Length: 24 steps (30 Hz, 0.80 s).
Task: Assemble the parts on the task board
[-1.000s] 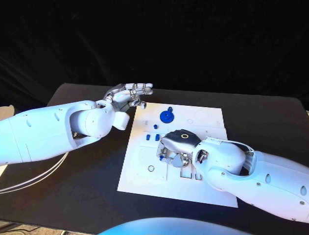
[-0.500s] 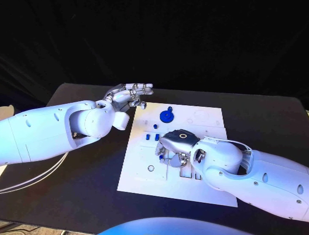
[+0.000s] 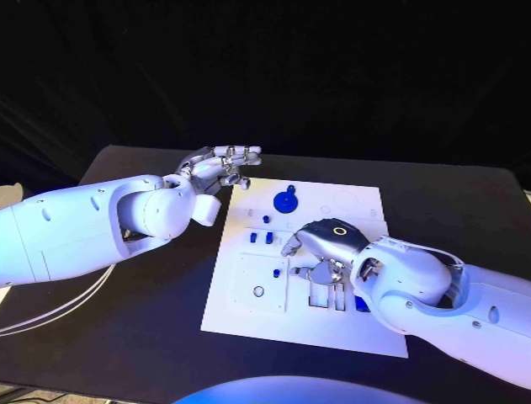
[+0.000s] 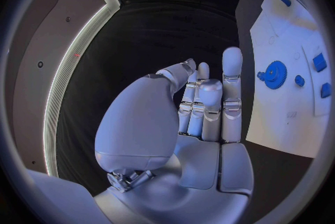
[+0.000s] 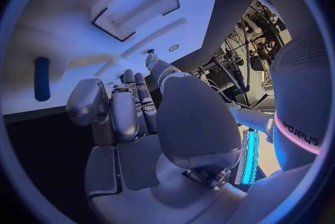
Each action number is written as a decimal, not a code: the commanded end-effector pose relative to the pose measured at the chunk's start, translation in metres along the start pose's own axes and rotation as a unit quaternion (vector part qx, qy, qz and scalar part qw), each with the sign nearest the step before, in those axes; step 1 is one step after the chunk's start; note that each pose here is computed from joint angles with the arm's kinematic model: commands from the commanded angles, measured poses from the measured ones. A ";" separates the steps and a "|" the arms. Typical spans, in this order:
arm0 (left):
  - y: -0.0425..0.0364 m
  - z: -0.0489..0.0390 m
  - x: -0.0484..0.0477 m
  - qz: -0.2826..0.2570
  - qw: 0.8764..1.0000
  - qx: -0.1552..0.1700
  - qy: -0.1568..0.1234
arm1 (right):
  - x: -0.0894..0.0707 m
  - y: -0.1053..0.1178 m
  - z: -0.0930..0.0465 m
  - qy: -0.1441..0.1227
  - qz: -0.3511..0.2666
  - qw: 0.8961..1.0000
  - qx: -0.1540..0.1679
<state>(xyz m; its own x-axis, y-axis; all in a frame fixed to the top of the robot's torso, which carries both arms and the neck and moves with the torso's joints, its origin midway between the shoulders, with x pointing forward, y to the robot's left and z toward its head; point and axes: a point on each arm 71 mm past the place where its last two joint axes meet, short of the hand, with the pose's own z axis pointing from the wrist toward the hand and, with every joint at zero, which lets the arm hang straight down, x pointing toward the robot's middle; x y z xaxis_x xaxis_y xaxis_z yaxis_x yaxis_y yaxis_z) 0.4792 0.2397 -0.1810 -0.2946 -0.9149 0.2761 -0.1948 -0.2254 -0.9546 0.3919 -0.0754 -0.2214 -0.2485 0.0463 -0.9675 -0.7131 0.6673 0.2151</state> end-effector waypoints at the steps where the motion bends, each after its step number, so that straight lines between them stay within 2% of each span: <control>1: -0.0007 -0.0002 0.0021 -0.002 1.000 0.001 0.012 | -0.012 -0.006 -0.011 -0.030 0.022 0.999 0.001; 7: -0.0009 -0.0008 0.0011 -0.002 1.000 0.001 0.011 | -0.028 -0.034 -0.034 -0.033 0.017 0.998 0.043; 13: -0.0007 -0.0005 0.0023 -0.002 1.000 0.001 0.013 | -0.034 -0.064 -0.048 -0.017 -0.006 0.996 0.086; 18: -0.0005 -0.0005 0.0036 0.002 1.000 0.001 0.017 | -0.033 -0.073 -0.052 -0.011 -0.022 0.995 0.100; 24: -0.0001 0.0002 0.0045 0.002 1.000 0.001 0.020 | -0.033 -0.078 -0.048 -0.023 -0.035 0.993 0.107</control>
<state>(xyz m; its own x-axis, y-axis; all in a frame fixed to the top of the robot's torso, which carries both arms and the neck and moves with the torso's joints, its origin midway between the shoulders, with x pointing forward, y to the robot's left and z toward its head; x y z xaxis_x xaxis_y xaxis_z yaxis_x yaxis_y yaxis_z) 0.4786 0.2387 -0.1809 -0.3053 -0.9122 0.2733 -0.1964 -0.2206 -0.9554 0.4228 -0.1644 -0.1998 -0.1948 0.0485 -0.9796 -0.5710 0.8065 0.1535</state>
